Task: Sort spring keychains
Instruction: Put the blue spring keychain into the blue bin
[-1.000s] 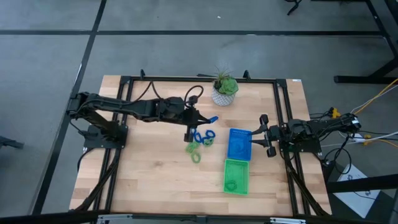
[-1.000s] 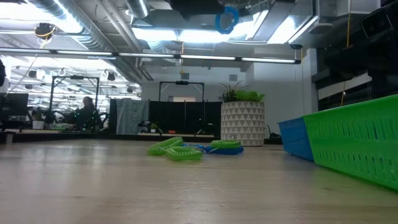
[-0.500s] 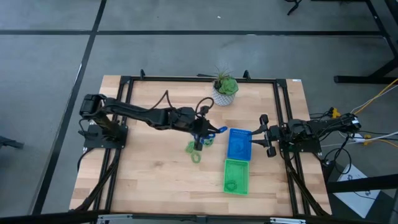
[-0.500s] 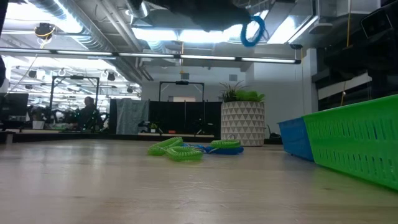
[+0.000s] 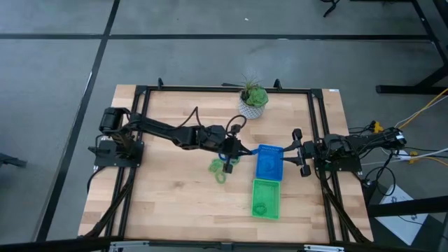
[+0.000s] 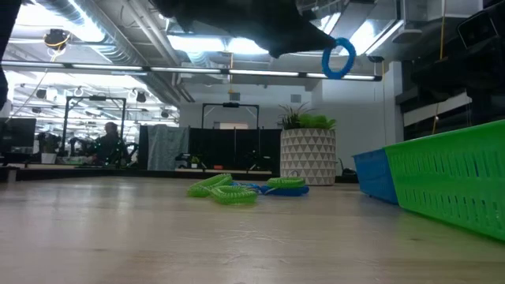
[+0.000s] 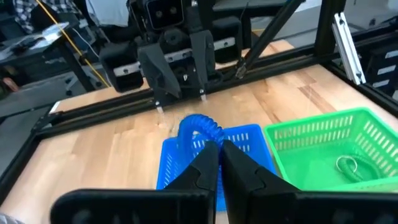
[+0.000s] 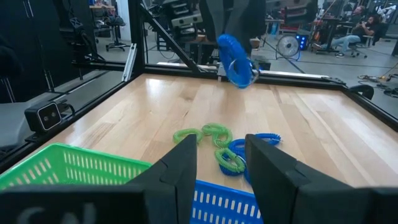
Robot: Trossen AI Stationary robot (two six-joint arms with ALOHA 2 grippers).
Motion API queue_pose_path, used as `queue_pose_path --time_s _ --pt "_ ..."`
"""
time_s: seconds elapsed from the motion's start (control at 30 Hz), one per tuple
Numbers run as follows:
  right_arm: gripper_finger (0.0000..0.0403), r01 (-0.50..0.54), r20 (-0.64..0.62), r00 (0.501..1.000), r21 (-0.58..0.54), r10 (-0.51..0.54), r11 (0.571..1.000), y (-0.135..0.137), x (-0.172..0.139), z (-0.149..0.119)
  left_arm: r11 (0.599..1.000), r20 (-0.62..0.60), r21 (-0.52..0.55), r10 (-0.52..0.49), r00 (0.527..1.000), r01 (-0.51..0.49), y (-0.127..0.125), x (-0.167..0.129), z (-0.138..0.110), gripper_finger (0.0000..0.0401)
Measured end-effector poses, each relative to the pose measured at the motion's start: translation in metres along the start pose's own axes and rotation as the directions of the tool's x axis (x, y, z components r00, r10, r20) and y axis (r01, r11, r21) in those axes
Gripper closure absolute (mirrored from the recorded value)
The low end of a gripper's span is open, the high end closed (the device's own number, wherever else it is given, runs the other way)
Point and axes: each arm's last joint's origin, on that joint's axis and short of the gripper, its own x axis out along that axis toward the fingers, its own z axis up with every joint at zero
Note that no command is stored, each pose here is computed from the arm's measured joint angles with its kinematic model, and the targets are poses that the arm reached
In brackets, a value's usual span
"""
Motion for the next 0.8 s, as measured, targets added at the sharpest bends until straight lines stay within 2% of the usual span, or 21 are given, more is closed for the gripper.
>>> queue_pose_path --time_s 0.8 --pt "0.0267 0.000 0.000 1.000 0.000 0.000 1.000 0.000 0.000 0.000 0.999 0.049 0.016 -0.036 0.998 0.036 -0.018 0.002 0.007 0.0397"
